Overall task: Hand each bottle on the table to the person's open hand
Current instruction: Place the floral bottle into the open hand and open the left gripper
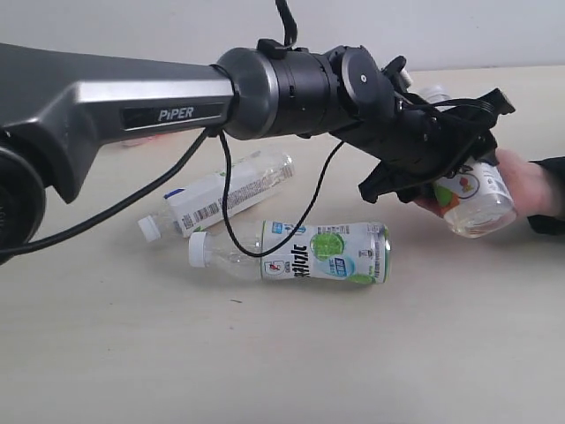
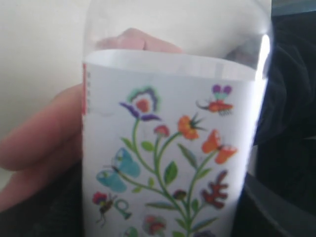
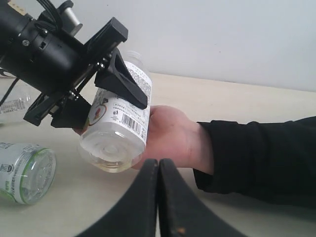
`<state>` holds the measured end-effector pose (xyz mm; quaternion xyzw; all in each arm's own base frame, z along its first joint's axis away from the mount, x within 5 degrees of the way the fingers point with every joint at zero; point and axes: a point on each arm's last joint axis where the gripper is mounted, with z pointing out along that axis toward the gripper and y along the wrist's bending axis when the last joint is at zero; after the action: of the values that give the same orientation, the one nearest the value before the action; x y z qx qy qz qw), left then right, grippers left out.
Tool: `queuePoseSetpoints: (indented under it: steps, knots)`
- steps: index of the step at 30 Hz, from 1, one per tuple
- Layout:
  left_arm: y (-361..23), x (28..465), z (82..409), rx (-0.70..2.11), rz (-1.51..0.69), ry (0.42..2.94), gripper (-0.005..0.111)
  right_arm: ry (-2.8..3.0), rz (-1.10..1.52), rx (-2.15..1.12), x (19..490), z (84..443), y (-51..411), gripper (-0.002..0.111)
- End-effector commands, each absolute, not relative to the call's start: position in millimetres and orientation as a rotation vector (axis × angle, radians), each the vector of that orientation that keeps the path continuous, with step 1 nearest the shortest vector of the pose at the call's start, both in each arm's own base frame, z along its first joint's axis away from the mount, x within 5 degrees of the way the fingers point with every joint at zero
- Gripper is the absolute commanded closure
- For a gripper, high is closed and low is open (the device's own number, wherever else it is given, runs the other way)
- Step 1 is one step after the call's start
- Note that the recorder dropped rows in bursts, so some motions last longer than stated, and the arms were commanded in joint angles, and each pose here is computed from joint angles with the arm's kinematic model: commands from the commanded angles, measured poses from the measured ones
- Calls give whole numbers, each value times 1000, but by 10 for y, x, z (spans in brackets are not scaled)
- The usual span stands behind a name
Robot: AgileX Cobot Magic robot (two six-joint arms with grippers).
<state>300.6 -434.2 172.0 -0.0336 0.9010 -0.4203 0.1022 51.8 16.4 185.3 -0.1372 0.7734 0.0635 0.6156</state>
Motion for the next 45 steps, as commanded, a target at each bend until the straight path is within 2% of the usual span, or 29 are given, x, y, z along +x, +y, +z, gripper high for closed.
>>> queuePoseSetpoints:
  steps: [1, 16, 19, 28, 31, 35, 45]
  knots:
    - [-4354, 3058, 1705, -44, -1259, 2669, 107, 1768, 140, -313, 519, 1852, 160, 108]
    - [-4352, 3078, 1711, 5, -1254, 2673, 106, 1768, 140, -313, 519, 1852, 160, 108]
    - [-4351, 3068, 1707, 17, -1252, 2684, 98, 1768, 140, -313, 519, 1852, 160, 108]
    - [-4349, 3055, 1701, 25, -1250, 2699, 45, 1768, 140, -313, 519, 1852, 160, 108]
    - [-4350, 3060, 1704, 22, -1251, 2694, 34, 1768, 140, -313, 519, 1852, 160, 108]
    - [-4350, 3064, 1704, 22, -1249, 2689, 29, 1768, 140, -313, 519, 1852, 160, 108]
    - [-4349, 3063, 1704, 66, -1240, 2679, 29, 1768, 140, -313, 519, 1852, 160, 108]
